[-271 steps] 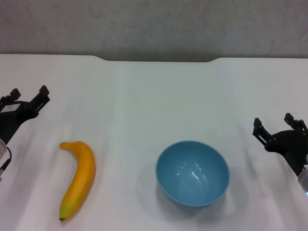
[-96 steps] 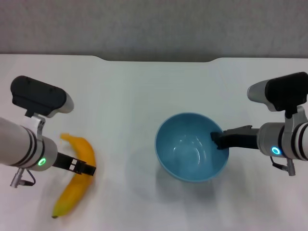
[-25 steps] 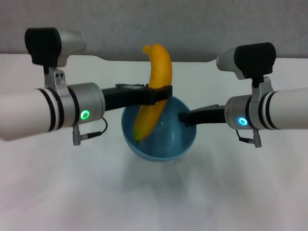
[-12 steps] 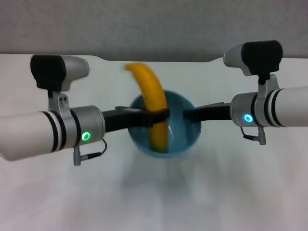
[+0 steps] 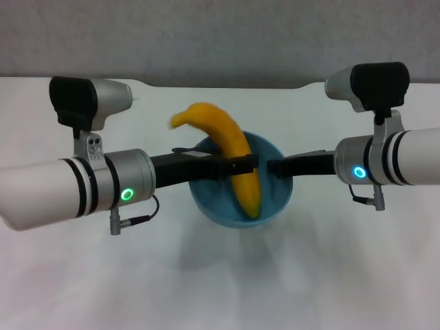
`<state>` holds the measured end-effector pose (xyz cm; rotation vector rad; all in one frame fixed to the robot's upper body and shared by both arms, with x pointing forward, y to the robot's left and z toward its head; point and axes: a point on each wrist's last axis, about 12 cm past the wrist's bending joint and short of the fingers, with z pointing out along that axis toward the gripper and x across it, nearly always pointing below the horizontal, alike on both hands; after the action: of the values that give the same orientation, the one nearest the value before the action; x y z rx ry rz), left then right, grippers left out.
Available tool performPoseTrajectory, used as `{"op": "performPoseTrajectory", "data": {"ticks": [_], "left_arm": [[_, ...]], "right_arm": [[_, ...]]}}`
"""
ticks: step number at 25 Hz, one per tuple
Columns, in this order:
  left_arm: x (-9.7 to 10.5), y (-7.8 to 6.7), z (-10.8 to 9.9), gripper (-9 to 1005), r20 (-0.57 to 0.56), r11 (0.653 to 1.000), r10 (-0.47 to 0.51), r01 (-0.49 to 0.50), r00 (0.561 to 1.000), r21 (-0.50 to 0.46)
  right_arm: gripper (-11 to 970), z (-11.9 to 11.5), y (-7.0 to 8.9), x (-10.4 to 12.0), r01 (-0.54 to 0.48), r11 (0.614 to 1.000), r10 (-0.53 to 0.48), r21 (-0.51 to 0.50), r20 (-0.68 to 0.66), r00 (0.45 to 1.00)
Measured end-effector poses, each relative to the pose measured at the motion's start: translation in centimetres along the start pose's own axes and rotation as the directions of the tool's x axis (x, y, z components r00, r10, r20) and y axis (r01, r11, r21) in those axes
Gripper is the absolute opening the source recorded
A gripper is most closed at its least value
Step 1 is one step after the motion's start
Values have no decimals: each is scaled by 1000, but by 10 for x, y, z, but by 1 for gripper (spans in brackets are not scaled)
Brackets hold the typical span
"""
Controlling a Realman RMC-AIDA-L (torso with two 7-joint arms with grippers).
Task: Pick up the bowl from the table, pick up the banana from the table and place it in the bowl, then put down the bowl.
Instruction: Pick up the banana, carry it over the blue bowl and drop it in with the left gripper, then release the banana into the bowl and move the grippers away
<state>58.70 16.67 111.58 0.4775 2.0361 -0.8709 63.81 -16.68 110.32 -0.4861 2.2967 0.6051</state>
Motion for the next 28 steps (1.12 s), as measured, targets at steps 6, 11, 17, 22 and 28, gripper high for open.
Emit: {"op": "performPoseTrajectory", "data": {"ticks": [6,11,17,22,28], "left_arm": [[-11,12,-9,895,47,999,21,-20,999,-39],[-23,34,-29,895,124,991,68,-53,990,-121],[-38,52,-60,894,209,974,127,-83,970,-211],[-44,61,-76,893,242,943,218,-140,945,-303],[-34,66,-76,892,193,904,296,-209,936,-374]], "right_arm": [[24,0,-3,4,-7,1000,7,6,-10,1000],[25,0,-4,6,-6,1000,6,10,-14,1000],[27,-3,-11,8,-30,999,30,21,-11,999],[28,-4,-12,7,-19,1000,20,20,-36,999],[30,4,-2,-13,83,996,-81,12,-107,991]]}}
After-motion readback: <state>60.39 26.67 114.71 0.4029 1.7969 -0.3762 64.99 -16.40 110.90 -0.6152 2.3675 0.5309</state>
